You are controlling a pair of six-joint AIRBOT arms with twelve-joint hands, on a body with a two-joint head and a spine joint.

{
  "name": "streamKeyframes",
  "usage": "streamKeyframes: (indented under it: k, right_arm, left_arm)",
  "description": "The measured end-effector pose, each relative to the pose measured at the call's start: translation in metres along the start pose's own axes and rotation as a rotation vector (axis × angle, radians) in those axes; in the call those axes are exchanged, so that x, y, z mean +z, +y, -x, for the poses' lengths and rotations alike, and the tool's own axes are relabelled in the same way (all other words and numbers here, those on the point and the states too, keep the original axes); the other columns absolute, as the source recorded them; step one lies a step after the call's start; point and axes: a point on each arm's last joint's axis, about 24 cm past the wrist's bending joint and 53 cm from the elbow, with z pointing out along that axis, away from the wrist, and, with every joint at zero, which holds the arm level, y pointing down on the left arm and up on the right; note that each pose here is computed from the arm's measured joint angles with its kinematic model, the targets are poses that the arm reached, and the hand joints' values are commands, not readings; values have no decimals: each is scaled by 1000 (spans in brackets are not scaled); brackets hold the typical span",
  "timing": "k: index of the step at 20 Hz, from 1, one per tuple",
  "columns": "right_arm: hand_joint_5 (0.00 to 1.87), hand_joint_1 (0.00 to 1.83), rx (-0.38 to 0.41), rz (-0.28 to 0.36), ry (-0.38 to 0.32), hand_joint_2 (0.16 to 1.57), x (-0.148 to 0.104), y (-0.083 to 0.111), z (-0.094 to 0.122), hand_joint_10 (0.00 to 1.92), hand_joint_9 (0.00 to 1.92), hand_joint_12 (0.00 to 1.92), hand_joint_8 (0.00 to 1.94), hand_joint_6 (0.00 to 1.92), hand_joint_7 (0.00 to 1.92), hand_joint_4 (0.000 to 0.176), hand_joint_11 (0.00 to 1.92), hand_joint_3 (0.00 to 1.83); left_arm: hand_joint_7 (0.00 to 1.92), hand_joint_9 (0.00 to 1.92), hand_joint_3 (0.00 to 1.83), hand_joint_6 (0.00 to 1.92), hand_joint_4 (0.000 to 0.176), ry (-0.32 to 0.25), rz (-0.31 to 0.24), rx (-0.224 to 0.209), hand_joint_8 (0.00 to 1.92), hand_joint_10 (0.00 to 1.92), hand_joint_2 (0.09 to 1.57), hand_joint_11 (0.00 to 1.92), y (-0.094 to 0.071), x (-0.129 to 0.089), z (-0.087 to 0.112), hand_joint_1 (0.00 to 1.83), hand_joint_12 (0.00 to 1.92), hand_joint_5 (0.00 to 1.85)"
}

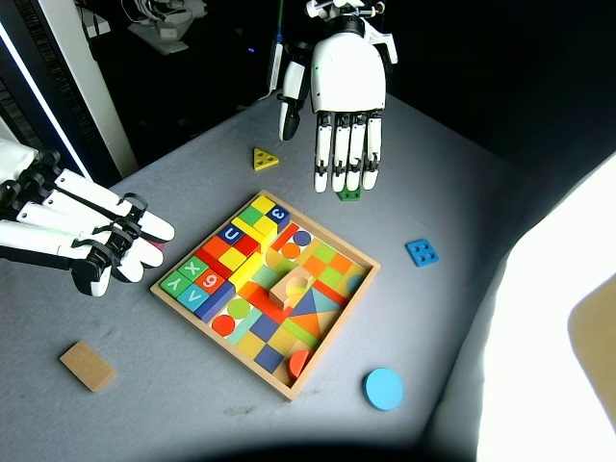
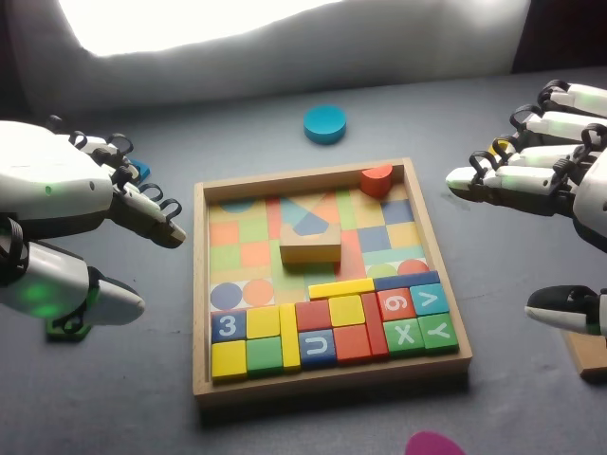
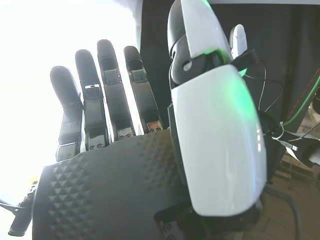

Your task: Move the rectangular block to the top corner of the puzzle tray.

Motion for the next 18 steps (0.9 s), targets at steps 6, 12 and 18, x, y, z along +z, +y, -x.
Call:
streamKeyframes:
  k: [6, 12, 18]
  right_arm:
    - [156, 5, 17, 12, 21, 1284, 3, 6, -8, 535, 65, 1013, 12, 281, 310, 0, 0, 14]
    - [194, 41, 77, 36, 28, 1253, 17, 15, -10, 471, 105, 1034, 1, 208, 301, 0, 0, 0]
    - [182, 82, 127, -23, 68, 1245, 57, -3, -16, 398, 41, 823, 0, 132, 251, 0, 0, 0]
  left_arm:
    - [551, 566, 3, 10, 0, -2, 3, 4, 0, 1, 1215, 184, 1, 0, 0, 0, 1002, 458]
    - [539, 568, 2, 2, 0, 2, 9, -2, 2, 1, 1218, 164, 3, 0, 0, 0, 1027, 457]
    - [503, 529, 0, 0, 0, -2, 49, -18, 0, 0, 1216, 117, 21, 3, 6, 30, 1000, 418]
